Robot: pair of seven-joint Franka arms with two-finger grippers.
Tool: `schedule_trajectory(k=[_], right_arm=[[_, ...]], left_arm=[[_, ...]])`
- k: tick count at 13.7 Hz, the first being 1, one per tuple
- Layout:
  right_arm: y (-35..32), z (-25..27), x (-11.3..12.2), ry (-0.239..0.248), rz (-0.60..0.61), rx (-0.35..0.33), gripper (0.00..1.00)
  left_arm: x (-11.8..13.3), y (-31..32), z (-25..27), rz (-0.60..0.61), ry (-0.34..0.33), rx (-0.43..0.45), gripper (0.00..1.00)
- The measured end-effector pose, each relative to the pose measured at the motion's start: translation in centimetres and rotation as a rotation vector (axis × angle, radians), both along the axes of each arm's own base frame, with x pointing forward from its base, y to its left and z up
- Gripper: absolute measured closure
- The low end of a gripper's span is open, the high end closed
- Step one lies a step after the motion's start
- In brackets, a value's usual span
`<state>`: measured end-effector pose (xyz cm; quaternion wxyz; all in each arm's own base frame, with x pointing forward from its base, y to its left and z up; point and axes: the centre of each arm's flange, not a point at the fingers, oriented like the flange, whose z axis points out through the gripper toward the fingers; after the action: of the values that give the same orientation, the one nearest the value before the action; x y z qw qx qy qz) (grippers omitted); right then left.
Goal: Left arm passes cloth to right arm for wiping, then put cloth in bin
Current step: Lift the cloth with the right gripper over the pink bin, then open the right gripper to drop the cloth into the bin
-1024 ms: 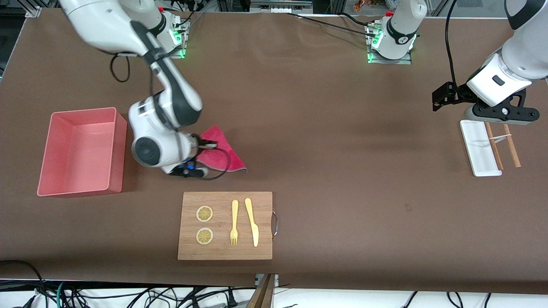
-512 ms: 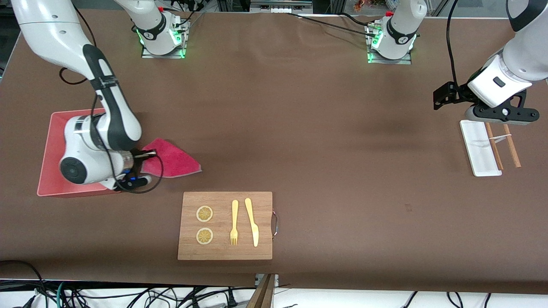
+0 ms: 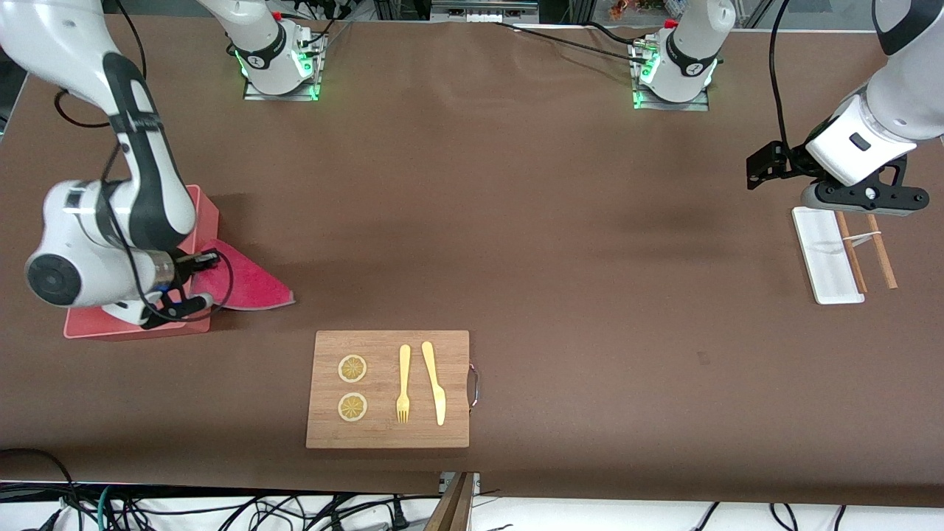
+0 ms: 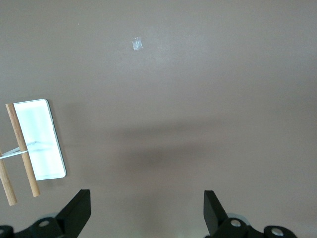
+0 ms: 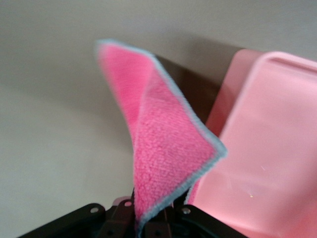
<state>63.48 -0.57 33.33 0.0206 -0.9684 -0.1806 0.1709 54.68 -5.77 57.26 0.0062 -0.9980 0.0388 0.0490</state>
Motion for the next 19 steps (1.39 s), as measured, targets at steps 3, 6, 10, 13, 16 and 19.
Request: schedule_trajectory(k=[3,6,10,13,16,19], right_arm=[[-0.5,9.4,-2.3,-0.032,0.005,-0.014,0.98],[-3.7,16.2,-5.0,-0.072,0.034,-0.025,0.98],[-10.8,18.1,-7.1,-0.085,0.045,-0.014,0.98],[-12.8,14.9,-7.7,-0.062,0.029,-0.008,0.98],[-12.9,9.5,-7.5,-0.058,0.037,-0.006,0.98],[-12.9,5.2,-6.4,-0.052,0.04,0.002,0.96]], left_arm=[[0.0,0.1,0.0,0.002,0.001,0.0,0.0],[0.1,0.6,-0.2,0.011,0.005,0.0,0.0],[0.2,0.7,-0.3,0.013,0.008,0.001,0.0],[0.2,0.7,-0.4,0.014,0.008,0.001,0.0],[0.2,0.7,-0.4,0.014,0.008,0.001,0.0],[0.2,0.8,-0.4,0.014,0.008,0.001,0.0]])
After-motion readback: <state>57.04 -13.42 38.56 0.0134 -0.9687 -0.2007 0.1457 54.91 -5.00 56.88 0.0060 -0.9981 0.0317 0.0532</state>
